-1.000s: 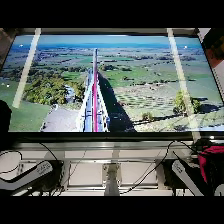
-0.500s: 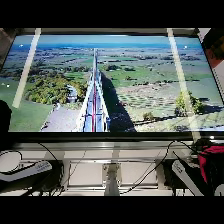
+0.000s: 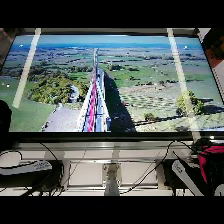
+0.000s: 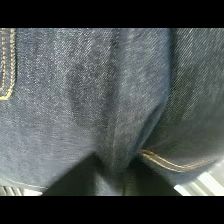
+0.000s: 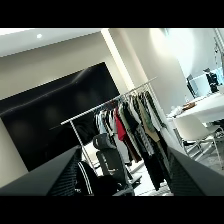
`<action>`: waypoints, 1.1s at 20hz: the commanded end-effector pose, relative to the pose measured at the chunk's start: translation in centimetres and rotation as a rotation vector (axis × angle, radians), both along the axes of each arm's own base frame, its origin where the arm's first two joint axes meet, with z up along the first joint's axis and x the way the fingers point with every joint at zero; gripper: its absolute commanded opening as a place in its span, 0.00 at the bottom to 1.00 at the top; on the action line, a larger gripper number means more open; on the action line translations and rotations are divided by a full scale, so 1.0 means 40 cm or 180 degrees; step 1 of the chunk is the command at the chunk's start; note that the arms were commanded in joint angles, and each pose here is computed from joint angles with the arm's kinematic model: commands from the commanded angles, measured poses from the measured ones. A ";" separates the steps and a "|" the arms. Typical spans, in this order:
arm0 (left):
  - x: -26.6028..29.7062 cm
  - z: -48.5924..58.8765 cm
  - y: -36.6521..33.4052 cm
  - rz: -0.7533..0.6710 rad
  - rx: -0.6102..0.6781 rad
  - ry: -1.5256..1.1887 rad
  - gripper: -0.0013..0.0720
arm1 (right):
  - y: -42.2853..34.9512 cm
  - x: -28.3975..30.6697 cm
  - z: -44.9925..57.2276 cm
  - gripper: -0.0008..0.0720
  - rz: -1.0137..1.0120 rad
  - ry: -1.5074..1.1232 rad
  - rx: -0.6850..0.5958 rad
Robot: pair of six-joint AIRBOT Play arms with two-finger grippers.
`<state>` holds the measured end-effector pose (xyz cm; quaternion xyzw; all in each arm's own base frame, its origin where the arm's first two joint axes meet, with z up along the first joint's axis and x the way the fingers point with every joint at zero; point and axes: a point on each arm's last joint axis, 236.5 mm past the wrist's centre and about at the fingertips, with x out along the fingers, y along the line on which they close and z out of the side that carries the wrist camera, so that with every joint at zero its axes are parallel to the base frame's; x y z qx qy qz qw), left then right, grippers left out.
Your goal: Fold the clothes and pants, and hang the long-sleeved shirts on hangers.
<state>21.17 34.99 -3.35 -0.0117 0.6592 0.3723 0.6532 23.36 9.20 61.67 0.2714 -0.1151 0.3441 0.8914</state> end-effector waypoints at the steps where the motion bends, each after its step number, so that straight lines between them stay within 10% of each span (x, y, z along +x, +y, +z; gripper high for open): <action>1: 0.004 -0.017 -0.020 0.0137 -0.0096 -0.0051 0.04 | 0.001 -0.001 0.001 0.82 0.0002 -0.0003 -0.0002; 11: 0.354 0.226 -0.267 -0.0453 -0.0242 -0.1405 0.04 | 0.001 -0.001 0.001 0.82 0.0001 -0.0003 -0.0002; 22: 0.587 0.541 -1.183 -0.3217 -0.0882 -0.2312 0.03 | 0.011 0.000 -0.014 0.82 0.0041 0.0056 -0.0068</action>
